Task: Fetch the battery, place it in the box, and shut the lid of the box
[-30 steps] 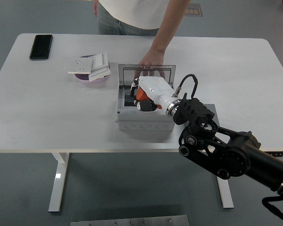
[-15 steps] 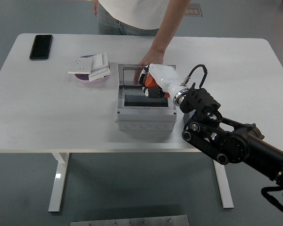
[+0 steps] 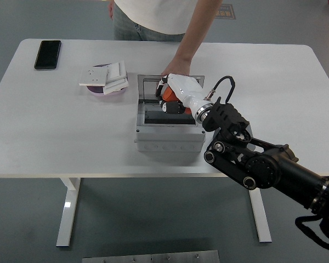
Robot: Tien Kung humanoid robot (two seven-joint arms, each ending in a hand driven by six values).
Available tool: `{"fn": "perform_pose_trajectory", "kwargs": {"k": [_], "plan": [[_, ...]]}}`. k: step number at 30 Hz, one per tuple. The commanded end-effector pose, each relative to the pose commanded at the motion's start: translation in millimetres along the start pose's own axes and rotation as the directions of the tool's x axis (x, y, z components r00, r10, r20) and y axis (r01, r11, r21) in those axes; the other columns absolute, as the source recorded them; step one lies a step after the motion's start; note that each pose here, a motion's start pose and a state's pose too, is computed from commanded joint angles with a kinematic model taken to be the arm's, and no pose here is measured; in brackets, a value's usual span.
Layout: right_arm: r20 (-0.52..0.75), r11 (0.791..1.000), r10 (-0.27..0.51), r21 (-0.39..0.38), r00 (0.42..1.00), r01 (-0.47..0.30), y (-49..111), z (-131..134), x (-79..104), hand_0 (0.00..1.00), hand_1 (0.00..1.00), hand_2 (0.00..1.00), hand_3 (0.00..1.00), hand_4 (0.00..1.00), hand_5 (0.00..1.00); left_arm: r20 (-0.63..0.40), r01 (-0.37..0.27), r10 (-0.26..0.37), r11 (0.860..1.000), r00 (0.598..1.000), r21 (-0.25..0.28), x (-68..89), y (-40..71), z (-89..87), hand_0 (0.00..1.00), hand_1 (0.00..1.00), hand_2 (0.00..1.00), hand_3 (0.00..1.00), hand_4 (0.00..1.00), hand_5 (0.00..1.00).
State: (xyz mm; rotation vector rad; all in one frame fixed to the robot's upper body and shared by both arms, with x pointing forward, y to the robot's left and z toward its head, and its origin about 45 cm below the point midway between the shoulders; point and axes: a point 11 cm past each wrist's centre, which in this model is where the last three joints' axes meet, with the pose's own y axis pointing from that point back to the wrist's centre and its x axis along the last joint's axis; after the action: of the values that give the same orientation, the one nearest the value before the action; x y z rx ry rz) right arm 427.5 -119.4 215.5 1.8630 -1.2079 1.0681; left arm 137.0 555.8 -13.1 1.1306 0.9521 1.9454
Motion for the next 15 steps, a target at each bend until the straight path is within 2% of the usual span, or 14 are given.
{"fn": "perform_pose_trajectory", "kwargs": {"k": [15], "plan": [[0.035, 1.0, 0.008, 0.019, 0.999, -0.009, 0.1, -5.7, -8.0, 0.248, 0.239, 0.31, 0.32, 0.114, 0.002, -0.001, 0.003, -0.003, 1.0, 1.0, -0.004, -1.3, 0.1, 1.8, 0.585, 0.752, 0.598, 0.549, 0.565, 0.073]]}}
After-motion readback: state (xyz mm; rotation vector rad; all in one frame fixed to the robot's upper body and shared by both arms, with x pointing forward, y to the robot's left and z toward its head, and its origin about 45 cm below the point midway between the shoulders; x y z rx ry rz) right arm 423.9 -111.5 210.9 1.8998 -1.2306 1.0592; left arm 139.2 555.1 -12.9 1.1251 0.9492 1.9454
